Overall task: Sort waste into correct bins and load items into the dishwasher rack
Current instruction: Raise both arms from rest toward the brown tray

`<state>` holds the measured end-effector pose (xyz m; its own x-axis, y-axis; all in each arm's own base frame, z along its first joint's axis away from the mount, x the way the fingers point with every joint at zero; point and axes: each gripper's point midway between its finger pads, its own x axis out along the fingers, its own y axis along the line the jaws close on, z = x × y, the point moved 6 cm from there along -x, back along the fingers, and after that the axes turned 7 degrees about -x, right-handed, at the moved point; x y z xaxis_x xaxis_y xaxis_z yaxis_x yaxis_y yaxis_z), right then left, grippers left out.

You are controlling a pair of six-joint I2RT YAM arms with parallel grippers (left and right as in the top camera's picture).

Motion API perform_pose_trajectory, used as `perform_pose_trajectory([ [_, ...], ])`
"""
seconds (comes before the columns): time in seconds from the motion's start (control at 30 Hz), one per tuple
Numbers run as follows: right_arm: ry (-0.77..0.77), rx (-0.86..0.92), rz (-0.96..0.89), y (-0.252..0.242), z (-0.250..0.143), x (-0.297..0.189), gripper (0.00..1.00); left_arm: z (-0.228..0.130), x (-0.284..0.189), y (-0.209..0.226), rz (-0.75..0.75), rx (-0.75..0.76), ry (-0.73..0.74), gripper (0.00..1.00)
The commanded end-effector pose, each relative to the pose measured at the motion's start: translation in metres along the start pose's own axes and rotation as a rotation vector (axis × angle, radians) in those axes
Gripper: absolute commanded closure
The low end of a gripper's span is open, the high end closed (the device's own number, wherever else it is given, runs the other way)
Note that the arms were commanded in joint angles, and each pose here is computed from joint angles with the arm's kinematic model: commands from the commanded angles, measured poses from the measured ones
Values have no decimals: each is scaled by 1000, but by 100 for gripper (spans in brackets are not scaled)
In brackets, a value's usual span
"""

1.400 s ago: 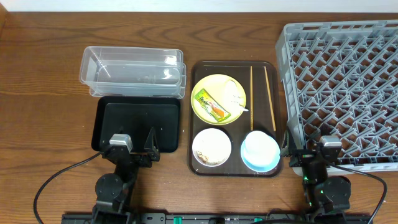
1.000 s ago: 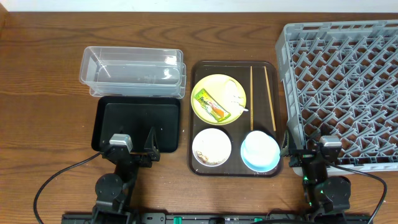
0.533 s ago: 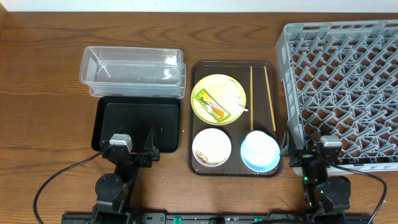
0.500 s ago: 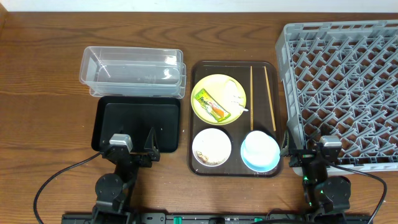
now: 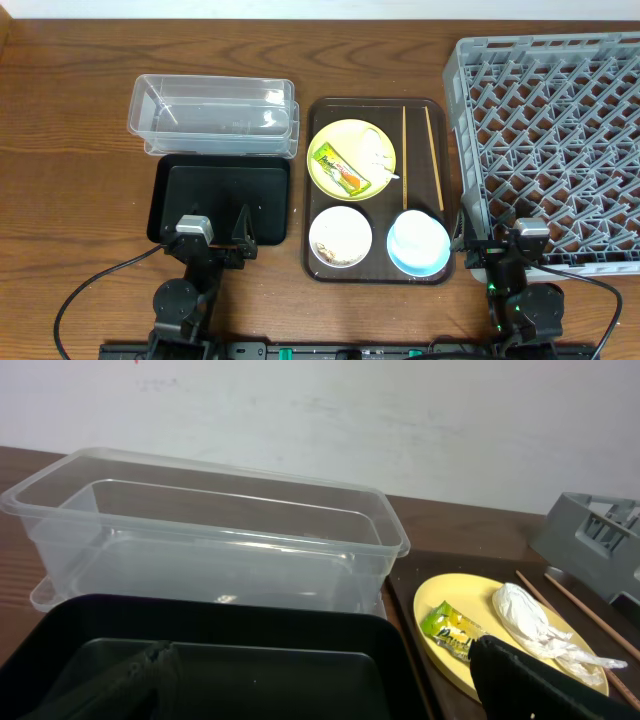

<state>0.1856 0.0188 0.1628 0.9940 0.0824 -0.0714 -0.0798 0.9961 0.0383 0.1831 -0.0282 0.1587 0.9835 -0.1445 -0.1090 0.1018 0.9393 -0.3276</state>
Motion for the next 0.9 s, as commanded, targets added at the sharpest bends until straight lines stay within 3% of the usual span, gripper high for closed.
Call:
perform_pose_trajectory([
  [0.0,-2,-2,-4,-1,-1,0,1,-12,1,8,45,17,40,6],
  [0.2,-13,84,97,10,2,-1,1,-9,1,5,26,-103,26,6],
  [0.27,-24,83,172,19,6,-2,1,1,1,-7,-67,-116,-9,6],
  [0.4,-12,79,271,30,24,-11,1,40,-10,-37,-274,-95,-140,6],
  [0.53,23,73,269,31,58,-21,1,76,-22,-51,-296,-90,-161,6],
  [0.63,73,72,266,33,87,-20,1,97,-21,-63,-301,-94,-63,6],
  [0.87,386,101,240,36,128,11,1,142,9,-94,-254,-158,383,6],
])
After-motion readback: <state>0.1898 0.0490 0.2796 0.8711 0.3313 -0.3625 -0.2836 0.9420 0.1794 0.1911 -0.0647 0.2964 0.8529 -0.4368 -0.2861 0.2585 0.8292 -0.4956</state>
